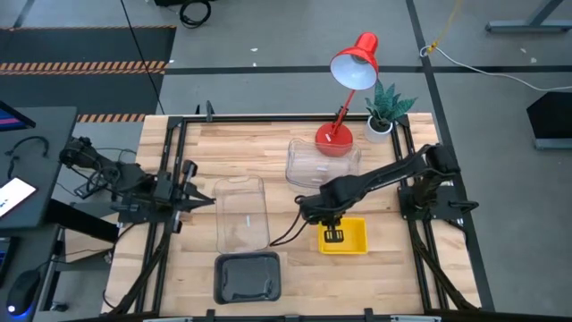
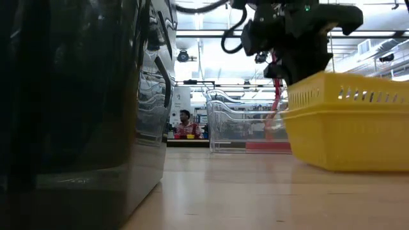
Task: Stack baskets by color
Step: Stack the yellow bin on the left yellow bin, then stack the transparent bin on the right transparent bin
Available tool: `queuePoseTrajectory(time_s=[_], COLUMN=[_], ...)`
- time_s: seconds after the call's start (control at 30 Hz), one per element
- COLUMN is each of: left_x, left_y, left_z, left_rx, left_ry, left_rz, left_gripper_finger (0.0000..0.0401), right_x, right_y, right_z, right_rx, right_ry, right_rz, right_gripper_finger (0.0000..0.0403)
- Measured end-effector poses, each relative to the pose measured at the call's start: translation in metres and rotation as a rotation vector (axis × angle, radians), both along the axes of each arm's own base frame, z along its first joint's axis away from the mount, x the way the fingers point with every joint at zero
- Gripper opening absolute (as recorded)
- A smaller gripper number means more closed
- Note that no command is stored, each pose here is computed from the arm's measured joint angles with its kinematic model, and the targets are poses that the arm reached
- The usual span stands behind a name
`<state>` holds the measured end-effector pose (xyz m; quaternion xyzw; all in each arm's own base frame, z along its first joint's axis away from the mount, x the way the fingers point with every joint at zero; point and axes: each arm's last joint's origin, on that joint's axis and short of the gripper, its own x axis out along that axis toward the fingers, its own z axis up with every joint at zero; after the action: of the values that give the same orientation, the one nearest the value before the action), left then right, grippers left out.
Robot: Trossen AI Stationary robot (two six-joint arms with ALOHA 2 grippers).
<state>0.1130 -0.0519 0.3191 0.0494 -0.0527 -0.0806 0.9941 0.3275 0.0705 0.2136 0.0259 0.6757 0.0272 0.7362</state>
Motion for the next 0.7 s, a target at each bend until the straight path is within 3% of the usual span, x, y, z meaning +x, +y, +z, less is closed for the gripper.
queuePoseTrajectory(time_s=[0.17,0.43,0.7], left_x=[0.000,0.000,-0.002], left_y=[0.000,0.000,0.002], left_z=[-0.001,-0.003,-0.003], left_rx=[0.004,0.016,0.037], left_ry=[0.006,0.025,0.031], left_rz=[0.000,0.000,0.036], left_gripper_finger=[0.0013,0.0014,0.0010], right_x=[0.001,-0.002,-0.016], right_y=[0.000,-0.003,-0.016], right_z=[-0.002,0.004,0.055], right_rx=[-0.001,-0.005,-0.067], right_ry=[0.006,0.014,-0.258], right_rz=[-0.023,-0.048,-0.100], right_gripper_finger=[0.0059,0.0150,0.0192])
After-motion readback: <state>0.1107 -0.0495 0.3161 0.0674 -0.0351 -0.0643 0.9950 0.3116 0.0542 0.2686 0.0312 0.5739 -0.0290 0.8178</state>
